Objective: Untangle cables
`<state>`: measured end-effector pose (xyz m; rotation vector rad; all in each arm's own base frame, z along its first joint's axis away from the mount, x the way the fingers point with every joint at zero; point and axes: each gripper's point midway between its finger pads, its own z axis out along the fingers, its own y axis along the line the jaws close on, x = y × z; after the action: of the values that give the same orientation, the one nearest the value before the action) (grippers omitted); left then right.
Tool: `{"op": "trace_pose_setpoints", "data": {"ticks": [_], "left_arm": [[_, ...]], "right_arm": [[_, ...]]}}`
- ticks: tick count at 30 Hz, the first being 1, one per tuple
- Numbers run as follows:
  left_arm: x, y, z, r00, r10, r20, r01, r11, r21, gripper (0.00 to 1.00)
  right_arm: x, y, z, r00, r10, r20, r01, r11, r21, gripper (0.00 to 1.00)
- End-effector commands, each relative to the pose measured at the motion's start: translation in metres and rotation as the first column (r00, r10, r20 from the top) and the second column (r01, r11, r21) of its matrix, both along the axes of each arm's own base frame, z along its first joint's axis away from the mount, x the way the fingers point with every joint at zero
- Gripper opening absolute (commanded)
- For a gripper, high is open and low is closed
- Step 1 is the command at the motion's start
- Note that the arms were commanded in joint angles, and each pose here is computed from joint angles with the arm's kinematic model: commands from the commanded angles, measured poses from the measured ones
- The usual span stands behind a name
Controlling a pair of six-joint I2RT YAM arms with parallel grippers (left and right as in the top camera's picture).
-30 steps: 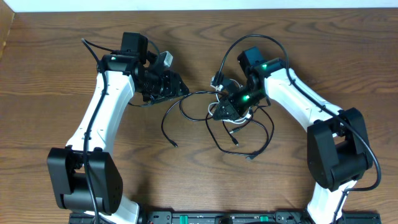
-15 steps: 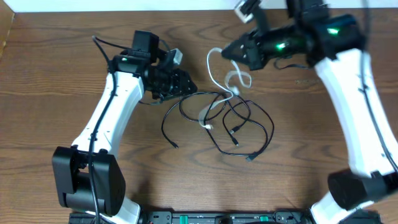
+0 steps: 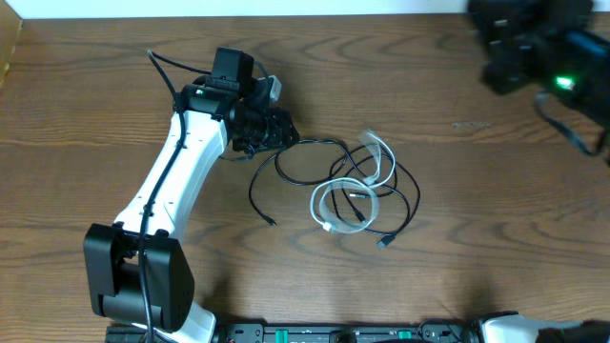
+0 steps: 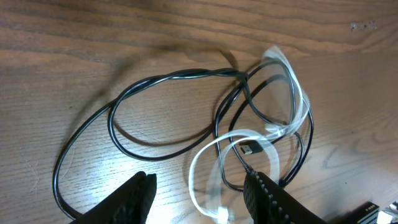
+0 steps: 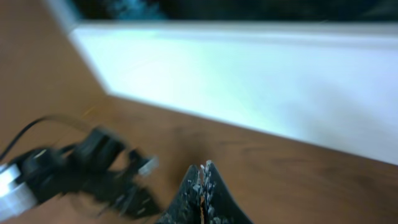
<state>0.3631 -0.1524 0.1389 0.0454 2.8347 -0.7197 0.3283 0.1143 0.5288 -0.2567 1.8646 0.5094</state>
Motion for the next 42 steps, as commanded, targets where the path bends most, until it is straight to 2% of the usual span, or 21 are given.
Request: {"op": "trace_pose_setpoints", "data": {"ticks": [1,4,9,13,19,22,28,29,34,39,40,41,42], "left_arm": [[0.0,0.003,-0.003,1.0,0.014,-0.007,-0.014,1.0,0.019,0.51],[0.0,0.003,-0.003,1.0,0.015,-0.007,-0.015,1.0,0.02,0.51],[0.003,0.009,-0.002,1.0,0.03,0.002,-0.03,0.999,0.034,0.51],[0.002,0.016,0.019,0.998,0.047,0.03,-0.047,0.999,0.021,0.51],[-0.007,0.024,0.065,0.986,0.067,0.15,-0.07,0.997,0.014,0.52],[-0.012,0.047,0.073,0.972,0.175,0.158,-0.189,0.979,0.078,0.52],[-0.027,0.085,0.076,0.955,0.272,0.121,-0.286,0.951,0.12,0.53],[-0.031,0.097,0.074,0.948,0.303,0.099,-0.315,0.941,0.128,0.53],[-0.033,0.118,0.071,0.929,0.362,0.074,-0.369,0.919,0.138,0.52],[-0.033,0.122,0.071,0.926,0.369,0.076,-0.376,0.916,0.141,0.52],[-0.033,0.122,0.071,0.926,0.369,0.076,-0.376,0.916,0.141,0.53],[-0.033,0.122,0.071,0.926,0.369,0.076,-0.376,0.916,0.141,0.52],[-0.033,0.123,0.071,0.925,0.371,0.078,-0.378,0.914,0.144,0.52]], "right_arm": [[0.007,-0.049,0.007,0.973,-0.229,0.013,0.229,0.973,0.004,0.01],[0.012,-0.055,-0.019,0.967,-0.239,-0.086,0.238,0.971,-0.025,0.01],[0.022,-0.041,-0.087,0.931,-0.178,-0.317,0.144,0.981,-0.128,0.26],[0.022,-0.018,-0.144,0.852,-0.093,-0.515,0.004,0.985,-0.171,0.33],[0.024,0.009,-0.219,0.7,-0.102,-0.707,-0.142,0.95,-0.277,0.45],[0.027,0.025,-0.249,0.653,-0.094,-0.751,-0.223,0.925,-0.309,0.47],[0.021,0.048,-0.306,0.561,-0.101,-0.822,-0.349,0.871,-0.346,0.5],[0.017,0.057,-0.327,0.543,-0.091,-0.835,-0.39,0.853,-0.347,0.5],[0.007,0.081,-0.374,0.524,-0.052,-0.85,-0.479,0.807,-0.344,0.54],[-0.006,0.103,-0.408,0.518,0.012,-0.855,-0.563,0.758,-0.33,0.7],[-0.012,0.113,-0.412,0.507,0.06,-0.86,-0.596,0.745,-0.299,0.77],[-0.017,0.121,-0.414,0.497,0.102,-0.862,-0.622,0.734,-0.272,0.89],[-0.022,0.131,-0.416,0.486,0.146,-0.862,-0.646,0.724,-0.241,0.95]]}}
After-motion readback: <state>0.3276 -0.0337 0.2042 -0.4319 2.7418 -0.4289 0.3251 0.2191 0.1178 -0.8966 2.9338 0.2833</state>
